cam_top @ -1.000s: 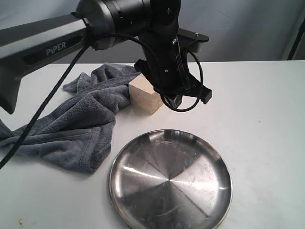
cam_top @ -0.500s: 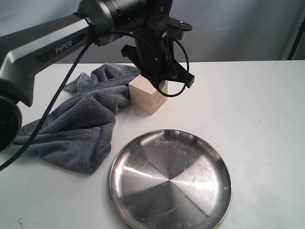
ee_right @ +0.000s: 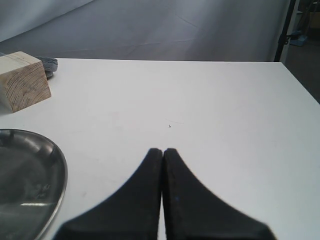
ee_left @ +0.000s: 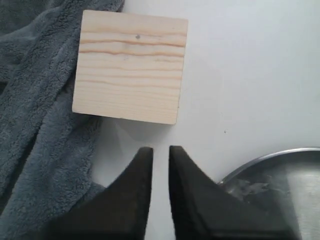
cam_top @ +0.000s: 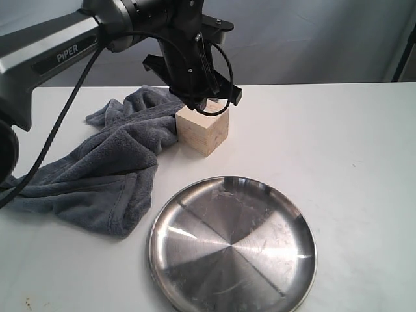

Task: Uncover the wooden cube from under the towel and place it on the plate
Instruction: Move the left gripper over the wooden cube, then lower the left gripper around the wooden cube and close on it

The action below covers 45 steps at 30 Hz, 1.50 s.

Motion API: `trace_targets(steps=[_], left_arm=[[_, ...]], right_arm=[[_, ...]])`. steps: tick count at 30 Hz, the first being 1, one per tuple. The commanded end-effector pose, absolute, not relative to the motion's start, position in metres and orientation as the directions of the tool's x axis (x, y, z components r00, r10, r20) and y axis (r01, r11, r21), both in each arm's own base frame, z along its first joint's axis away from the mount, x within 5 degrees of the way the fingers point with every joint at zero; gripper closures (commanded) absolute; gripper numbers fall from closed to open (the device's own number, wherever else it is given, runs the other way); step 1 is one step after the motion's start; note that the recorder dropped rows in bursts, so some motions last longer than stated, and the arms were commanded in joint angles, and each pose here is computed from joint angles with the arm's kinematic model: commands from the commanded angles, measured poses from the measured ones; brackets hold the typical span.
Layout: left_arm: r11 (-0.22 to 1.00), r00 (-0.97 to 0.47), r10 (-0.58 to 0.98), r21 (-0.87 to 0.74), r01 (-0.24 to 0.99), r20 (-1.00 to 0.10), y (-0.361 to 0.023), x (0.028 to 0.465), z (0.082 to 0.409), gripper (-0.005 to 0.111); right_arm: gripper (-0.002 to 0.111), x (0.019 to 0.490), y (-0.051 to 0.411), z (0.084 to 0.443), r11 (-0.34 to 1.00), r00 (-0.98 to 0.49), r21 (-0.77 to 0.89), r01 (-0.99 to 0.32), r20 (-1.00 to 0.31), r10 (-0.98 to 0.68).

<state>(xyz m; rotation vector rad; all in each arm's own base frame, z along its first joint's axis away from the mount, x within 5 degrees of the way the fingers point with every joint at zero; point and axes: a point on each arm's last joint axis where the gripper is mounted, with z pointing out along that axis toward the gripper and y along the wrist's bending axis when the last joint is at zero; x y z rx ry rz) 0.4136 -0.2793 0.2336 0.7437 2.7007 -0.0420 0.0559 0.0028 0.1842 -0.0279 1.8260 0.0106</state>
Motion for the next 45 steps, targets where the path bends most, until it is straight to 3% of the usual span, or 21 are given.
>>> trace_targets(steps=[1,5,11,22,24,26,35,45], left_arm=[[0.866,-0.8,0.482,0.058,0.496,-0.357,-0.28,0.415,0.238,0.062],[0.86,-0.786,0.49,0.061,0.507,-0.376,-0.281,0.417,0.238,0.038],[0.848,-0.743,0.511,0.111,0.519,-0.432,-0.281,0.423,0.241,0.022],[0.848,-0.704,0.496,0.11,0.518,-0.509,-0.285,0.429,0.245,0.021],[0.844,-0.677,0.506,0.143,0.517,-0.535,-0.285,0.432,0.246,0.015],[0.841,-0.654,0.508,0.158,0.518,-0.562,-0.285,0.435,0.248,0.002],[0.842,-0.657,0.502,0.146,0.519,-0.562,-0.29,0.444,0.222,0.002],[0.852,-0.668,0.49,0.144,0.504,-0.56,-0.282,0.45,0.218,0.002]], right_arm=[[0.108,0.056,0.003,0.183,1.0,-0.254,-0.008,-0.028,-0.967,-0.015],[0.108,0.056,0.003,0.183,1.0,-0.254,-0.008,-0.028,-0.967,-0.015],[0.108,0.056,0.003,0.183,1.0,-0.254,-0.008,-0.028,-0.967,-0.015],[0.108,0.056,0.003,0.183,1.0,-0.254,-0.008,-0.028,-0.967,-0.015],[0.108,0.056,0.003,0.183,1.0,-0.254,-0.008,-0.028,-0.967,-0.015],[0.108,0.056,0.003,0.183,1.0,-0.254,-0.008,-0.028,-0.967,-0.015],[0.108,0.056,0.003,0.183,1.0,-0.254,-0.008,-0.028,-0.967,-0.015],[0.108,0.056,0.003,0.183,1.0,-0.254,-0.008,-0.028,-0.967,-0.015]])
